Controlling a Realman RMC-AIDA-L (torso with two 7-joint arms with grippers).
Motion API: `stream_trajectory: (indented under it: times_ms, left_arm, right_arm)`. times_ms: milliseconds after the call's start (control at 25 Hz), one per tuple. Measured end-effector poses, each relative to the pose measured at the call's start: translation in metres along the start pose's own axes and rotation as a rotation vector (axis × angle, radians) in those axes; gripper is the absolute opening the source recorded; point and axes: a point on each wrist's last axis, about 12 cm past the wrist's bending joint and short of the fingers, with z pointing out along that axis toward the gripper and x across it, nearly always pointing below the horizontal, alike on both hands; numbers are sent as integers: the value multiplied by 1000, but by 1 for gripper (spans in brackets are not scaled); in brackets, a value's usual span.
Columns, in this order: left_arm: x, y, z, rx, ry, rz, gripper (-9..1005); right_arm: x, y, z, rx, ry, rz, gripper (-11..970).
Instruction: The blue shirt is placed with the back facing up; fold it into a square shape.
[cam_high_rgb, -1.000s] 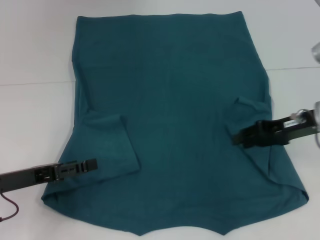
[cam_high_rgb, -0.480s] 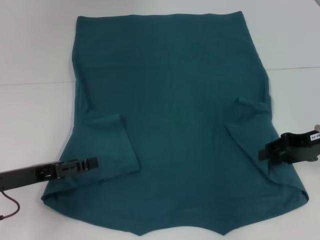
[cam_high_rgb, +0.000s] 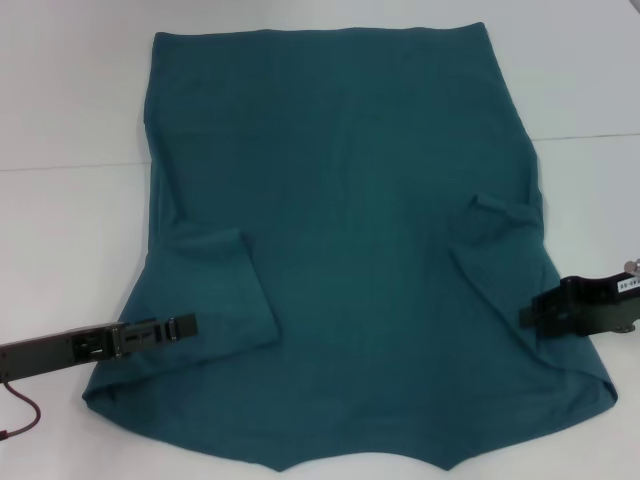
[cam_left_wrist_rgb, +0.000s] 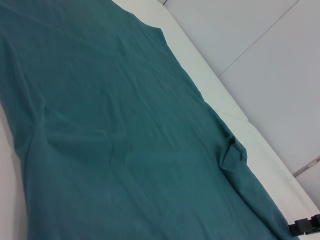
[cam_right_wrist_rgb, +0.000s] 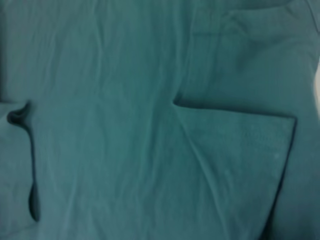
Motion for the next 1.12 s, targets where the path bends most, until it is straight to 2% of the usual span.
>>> stream_trajectory:
  times_ms: [480, 840, 1120]
  left_arm:
    - [2, 1, 0, -10, -4, 0, 908]
    - [3, 3, 1, -15, -3, -6, 908]
    - [3, 3, 1, -16, -3, -5, 909]
  right_arm:
    - [-1, 1, 11, 6, -35, 11, 433]
    - [-4, 14, 21, -19, -43, -19, 433]
    - [-2, 29, 30, -70, -16, -111, 433]
